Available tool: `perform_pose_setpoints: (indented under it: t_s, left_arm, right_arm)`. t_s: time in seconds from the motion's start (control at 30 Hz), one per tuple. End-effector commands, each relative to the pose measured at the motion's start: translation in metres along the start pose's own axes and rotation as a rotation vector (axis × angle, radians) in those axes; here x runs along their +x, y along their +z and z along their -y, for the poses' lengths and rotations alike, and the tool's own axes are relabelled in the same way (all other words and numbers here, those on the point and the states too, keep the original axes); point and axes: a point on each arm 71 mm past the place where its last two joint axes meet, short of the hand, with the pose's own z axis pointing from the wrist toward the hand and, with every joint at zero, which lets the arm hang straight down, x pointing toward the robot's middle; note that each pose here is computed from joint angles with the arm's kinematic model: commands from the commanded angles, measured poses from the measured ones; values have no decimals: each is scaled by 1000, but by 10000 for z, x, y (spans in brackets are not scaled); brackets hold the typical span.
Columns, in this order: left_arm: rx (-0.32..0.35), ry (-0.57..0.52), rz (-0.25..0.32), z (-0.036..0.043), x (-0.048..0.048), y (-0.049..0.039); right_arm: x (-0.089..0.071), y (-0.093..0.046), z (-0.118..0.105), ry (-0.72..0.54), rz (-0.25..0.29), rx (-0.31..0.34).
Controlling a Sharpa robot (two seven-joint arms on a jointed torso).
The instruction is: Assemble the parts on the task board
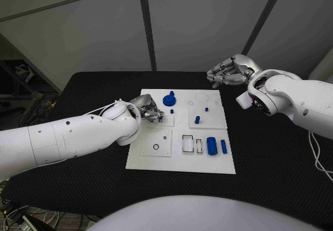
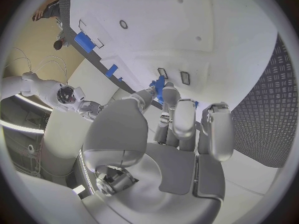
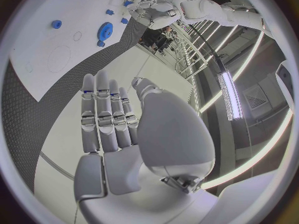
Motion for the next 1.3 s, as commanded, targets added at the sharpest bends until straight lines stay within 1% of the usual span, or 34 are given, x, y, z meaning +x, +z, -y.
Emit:
perform_pose_setpoints:
  t_s: [0.03,0.9,1.3]
  left_arm:
    - [1,31,-15,7,10,5]
    - [-4,48,-45,2,38,0]
    - [-10,65,-71,-29,48,-11]
  right_arm:
    - [3,5,-22,-4,-3,-14]
    - [3,10,-18,-4,-4,-13]
    - [-1,8,-14,-4,-5,-12]
